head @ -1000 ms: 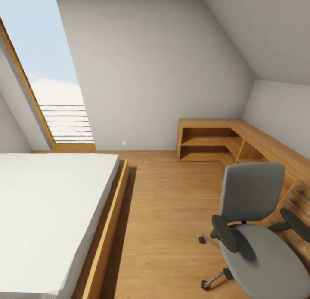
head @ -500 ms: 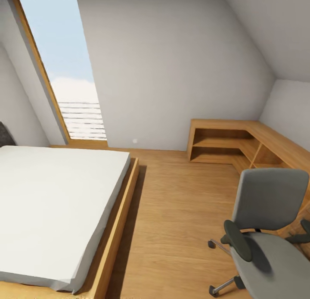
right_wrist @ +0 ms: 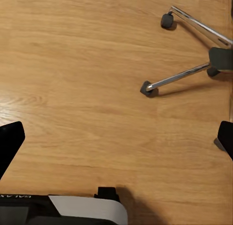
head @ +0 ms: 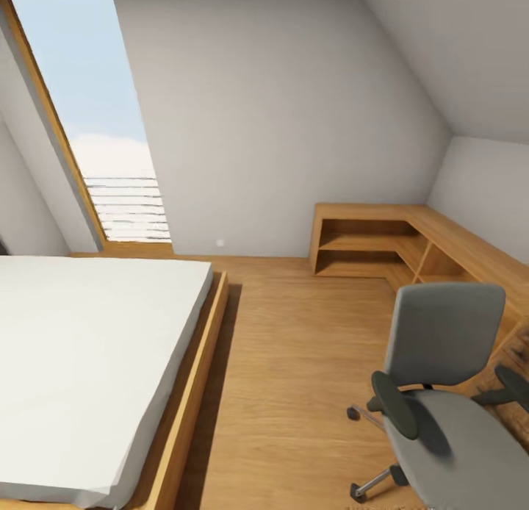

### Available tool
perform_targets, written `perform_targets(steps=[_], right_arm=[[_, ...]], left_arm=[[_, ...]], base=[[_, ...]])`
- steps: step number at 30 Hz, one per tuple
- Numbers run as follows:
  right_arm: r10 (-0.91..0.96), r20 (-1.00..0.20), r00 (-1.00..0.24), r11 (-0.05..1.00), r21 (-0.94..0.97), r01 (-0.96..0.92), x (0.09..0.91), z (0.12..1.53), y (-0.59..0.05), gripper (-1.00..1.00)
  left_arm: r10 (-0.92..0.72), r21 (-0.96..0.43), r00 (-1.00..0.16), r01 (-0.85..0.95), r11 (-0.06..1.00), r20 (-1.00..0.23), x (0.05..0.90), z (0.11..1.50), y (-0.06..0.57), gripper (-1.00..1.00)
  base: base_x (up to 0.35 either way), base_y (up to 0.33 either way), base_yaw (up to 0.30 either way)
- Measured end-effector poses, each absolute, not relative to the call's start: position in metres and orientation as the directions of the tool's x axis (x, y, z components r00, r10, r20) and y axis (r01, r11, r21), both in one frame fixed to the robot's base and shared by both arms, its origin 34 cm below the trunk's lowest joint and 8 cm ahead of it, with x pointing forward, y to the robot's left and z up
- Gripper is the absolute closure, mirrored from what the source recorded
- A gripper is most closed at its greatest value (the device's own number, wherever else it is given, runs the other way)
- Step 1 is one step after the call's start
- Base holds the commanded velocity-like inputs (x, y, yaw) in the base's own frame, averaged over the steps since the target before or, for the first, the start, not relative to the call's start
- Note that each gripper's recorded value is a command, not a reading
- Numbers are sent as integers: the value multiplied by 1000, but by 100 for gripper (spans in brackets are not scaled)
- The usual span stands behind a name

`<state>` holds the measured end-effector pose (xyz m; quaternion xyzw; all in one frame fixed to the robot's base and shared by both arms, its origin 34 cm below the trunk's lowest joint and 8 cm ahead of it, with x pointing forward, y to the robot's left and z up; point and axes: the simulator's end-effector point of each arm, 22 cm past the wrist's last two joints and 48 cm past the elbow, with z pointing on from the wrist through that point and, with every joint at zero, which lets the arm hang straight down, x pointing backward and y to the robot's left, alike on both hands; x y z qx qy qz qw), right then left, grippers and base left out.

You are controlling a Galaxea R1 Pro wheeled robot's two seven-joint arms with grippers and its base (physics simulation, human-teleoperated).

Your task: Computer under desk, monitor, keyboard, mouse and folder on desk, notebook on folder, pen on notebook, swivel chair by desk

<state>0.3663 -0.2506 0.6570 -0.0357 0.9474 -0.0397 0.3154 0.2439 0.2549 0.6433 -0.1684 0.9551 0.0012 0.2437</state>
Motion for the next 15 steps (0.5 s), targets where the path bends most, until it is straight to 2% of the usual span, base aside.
perform_targets(steps=[8,15], right_arm=[[-93,-601,-794,994,-98,-42,369,659,-251,-100],[-93,-604,-792,994,-98,-42,370,660,-250,-100]], left_arm=[[-262,-92,-837,-249,964,-480,253,646,241,-100],[-246,-102,-818,-226,969,-520,277,653,238,-100]], base=[[0,0,-227],[0,0,-92]])
